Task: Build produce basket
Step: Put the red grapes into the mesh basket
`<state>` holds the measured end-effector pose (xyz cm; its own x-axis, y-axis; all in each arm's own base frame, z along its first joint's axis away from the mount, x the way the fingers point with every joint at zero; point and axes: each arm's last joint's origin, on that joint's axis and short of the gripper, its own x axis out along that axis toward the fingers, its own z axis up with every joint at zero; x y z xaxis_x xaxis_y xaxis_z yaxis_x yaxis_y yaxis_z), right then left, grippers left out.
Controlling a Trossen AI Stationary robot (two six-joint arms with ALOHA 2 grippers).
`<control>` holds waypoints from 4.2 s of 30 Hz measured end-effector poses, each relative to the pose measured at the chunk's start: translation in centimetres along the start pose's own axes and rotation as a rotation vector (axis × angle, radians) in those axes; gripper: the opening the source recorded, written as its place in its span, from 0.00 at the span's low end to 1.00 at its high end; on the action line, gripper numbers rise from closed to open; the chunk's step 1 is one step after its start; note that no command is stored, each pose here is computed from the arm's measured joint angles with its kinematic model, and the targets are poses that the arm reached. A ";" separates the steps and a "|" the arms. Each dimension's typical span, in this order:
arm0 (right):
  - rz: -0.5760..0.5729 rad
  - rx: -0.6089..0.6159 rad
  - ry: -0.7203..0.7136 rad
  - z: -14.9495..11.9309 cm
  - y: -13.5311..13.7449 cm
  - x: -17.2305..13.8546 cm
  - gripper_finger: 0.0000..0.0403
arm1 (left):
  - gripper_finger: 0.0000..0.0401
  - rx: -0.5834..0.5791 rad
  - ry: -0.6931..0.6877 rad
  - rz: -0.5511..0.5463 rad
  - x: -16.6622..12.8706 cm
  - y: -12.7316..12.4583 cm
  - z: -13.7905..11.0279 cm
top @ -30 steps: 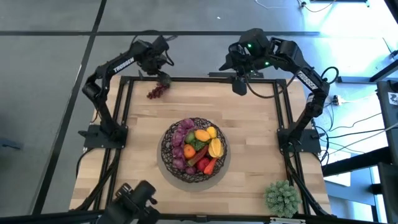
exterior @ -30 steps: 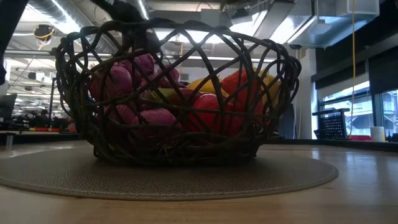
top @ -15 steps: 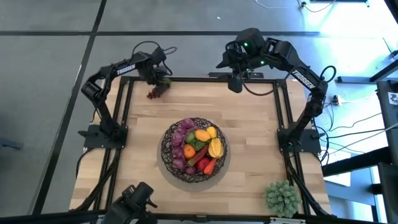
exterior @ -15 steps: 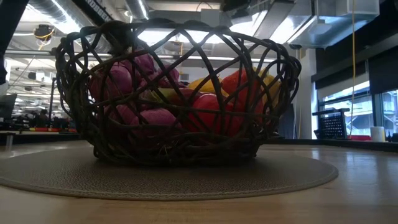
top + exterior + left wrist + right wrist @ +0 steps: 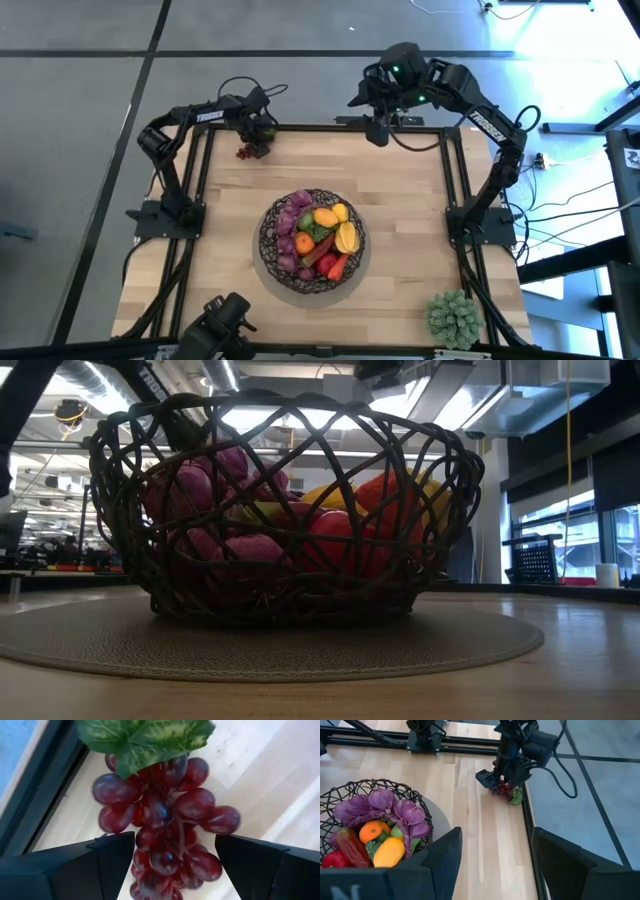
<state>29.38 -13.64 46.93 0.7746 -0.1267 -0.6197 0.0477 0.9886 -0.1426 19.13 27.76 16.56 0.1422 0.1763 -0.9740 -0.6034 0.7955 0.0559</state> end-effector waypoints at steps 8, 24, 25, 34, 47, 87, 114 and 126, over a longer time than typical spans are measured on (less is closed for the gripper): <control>-0.006 0.049 0.001 -0.1 -0.2 -0.1 0.59 | 0.66 0.062 0.015 0.012 0.9 0.1 0.1; -0.006 0.049 0.001 -0.1 -0.2 -0.1 0.59 | 0.58 0.241 0.030 0.152 0.9 -2.2 1.2; -0.006 0.049 0.001 -0.1 -0.2 -0.1 0.59 | 0.55 0.243 0.028 0.151 0.9 -2.3 1.2; -0.005 0.050 0.004 -0.1 -0.2 -0.1 0.59 | 0.19 0.255 0.017 0.152 0.6 -2.9 1.4; 0.006 0.055 0.032 -0.4 -0.1 -0.1 0.59 | 0.01 0.202 -0.132 0.200 -5.6 -3.0 1.0; 0.404 -0.163 0.003 -1.8 2.2 -2.6 0.59 | 0.00 0.316 -0.779 -0.718 -22.7 -31.0 -8.4; 0.444 -0.170 -0.019 -1.7 2.3 -2.7 0.59 | 0.00 0.556 -0.369 -0.904 -14.7 -37.1 -7.9; 0.446 -0.170 -0.013 -1.8 2.3 -2.7 0.59 | 0.00 0.515 -0.251 -0.835 -10.8 -38.2 -7.5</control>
<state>26.27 -11.14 46.87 0.7035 0.3091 -0.6399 -0.3945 0.9188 0.0101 34.78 -8.83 23.31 0.5606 -0.4815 -0.6737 0.1685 0.8629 -0.4765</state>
